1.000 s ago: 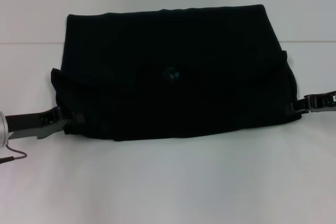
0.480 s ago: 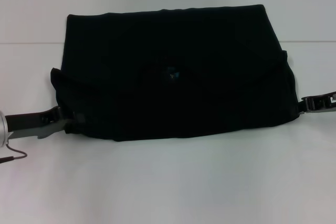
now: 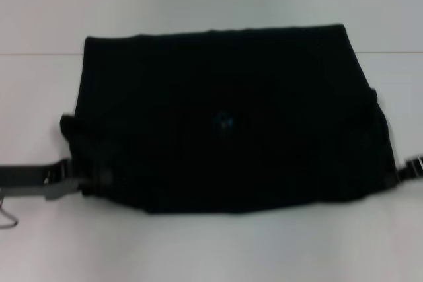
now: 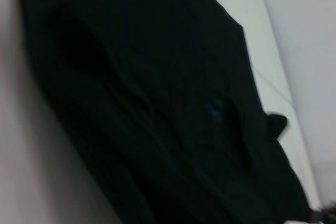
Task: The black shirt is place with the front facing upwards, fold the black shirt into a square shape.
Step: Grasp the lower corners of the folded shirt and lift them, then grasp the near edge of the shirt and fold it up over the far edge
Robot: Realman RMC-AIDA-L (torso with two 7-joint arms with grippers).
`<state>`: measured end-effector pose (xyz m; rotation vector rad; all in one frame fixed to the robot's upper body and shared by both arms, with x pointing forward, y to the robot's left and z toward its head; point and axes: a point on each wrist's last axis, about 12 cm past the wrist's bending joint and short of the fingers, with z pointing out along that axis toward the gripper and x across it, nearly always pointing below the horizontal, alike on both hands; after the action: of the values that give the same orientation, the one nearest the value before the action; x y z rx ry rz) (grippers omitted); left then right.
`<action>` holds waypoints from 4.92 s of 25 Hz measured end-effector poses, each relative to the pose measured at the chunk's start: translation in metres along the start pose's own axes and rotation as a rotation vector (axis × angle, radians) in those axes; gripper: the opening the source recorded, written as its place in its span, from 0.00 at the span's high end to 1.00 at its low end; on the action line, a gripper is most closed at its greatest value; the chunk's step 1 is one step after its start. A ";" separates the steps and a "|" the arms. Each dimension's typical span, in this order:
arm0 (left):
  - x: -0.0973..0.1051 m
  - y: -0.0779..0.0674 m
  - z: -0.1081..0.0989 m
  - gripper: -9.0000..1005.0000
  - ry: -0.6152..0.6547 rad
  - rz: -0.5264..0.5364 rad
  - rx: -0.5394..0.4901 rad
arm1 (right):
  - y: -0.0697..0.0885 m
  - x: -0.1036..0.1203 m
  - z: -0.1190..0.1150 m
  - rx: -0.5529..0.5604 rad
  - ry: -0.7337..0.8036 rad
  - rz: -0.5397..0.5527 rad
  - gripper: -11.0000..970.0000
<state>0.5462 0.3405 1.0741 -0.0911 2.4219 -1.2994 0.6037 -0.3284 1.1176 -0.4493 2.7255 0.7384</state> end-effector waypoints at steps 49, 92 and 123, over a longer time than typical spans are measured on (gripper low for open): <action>-0.025 -0.004 -0.036 0.95 -0.109 -0.094 0.023 | 0.009 0.075 0.012 -0.401 -0.062 0.225 0.61; -0.019 -0.006 -0.029 0.95 -0.092 -0.066 0.054 | 0.002 0.131 0.008 -0.446 0.105 0.134 0.32; -0.018 -0.006 -0.029 0.94 -0.094 -0.062 0.058 | 0.017 0.119 0.033 -0.439 0.138 0.111 0.32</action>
<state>0.5512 0.3641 1.0988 -0.2079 2.3178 -1.3604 0.4951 -0.3235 1.0565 -0.4557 2.7229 1.3951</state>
